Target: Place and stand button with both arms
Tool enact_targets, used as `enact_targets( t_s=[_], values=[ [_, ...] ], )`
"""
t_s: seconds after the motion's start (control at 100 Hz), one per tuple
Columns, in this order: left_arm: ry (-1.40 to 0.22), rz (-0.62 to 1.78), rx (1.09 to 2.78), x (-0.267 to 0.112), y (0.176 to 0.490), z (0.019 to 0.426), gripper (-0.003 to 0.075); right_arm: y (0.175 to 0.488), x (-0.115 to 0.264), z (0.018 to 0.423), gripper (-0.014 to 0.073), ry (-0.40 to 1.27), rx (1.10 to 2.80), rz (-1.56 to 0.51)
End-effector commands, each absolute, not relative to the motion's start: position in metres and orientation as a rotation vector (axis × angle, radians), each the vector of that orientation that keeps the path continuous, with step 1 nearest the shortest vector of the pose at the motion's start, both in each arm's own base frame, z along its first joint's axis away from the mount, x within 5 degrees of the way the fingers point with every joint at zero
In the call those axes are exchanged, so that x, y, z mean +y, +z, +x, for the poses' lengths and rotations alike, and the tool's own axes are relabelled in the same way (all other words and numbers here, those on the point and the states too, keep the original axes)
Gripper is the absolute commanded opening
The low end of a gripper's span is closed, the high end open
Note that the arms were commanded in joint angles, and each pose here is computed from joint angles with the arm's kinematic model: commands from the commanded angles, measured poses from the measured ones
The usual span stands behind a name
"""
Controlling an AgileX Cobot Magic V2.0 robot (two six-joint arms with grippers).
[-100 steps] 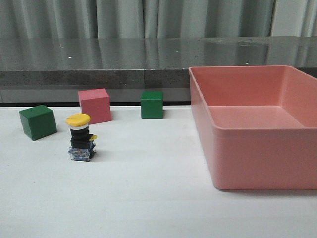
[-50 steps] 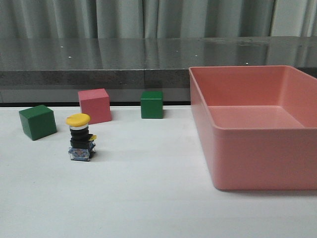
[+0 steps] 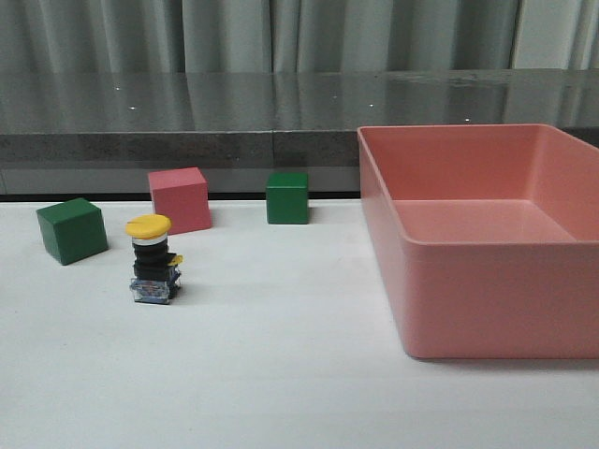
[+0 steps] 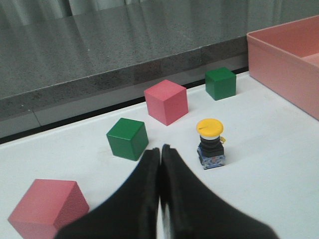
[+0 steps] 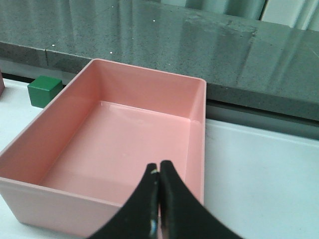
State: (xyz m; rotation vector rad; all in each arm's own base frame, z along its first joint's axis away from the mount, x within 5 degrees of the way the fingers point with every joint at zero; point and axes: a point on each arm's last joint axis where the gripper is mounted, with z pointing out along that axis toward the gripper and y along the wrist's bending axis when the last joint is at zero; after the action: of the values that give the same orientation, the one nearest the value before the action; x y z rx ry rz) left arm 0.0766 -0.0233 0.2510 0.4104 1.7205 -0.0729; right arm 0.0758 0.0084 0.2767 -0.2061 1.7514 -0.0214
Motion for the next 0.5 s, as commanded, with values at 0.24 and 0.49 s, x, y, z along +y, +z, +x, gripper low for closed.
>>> enact_targets(
  t_s=[0.24, 0.49],
  values=[
    [0.018, 0.229, 1.539, -0.007, 0.249, 0.054, -0.0020, 0.292, 0.007, 0.077, -0.0076, -0.031, 1.663, -0.176],
    [0.043, 0.047, 1.566, 0.000, 0.212, 0.052, -0.0020, 0.292, 0.007, 0.077, -0.0076, -0.031, 1.663, -0.176]
  ],
)
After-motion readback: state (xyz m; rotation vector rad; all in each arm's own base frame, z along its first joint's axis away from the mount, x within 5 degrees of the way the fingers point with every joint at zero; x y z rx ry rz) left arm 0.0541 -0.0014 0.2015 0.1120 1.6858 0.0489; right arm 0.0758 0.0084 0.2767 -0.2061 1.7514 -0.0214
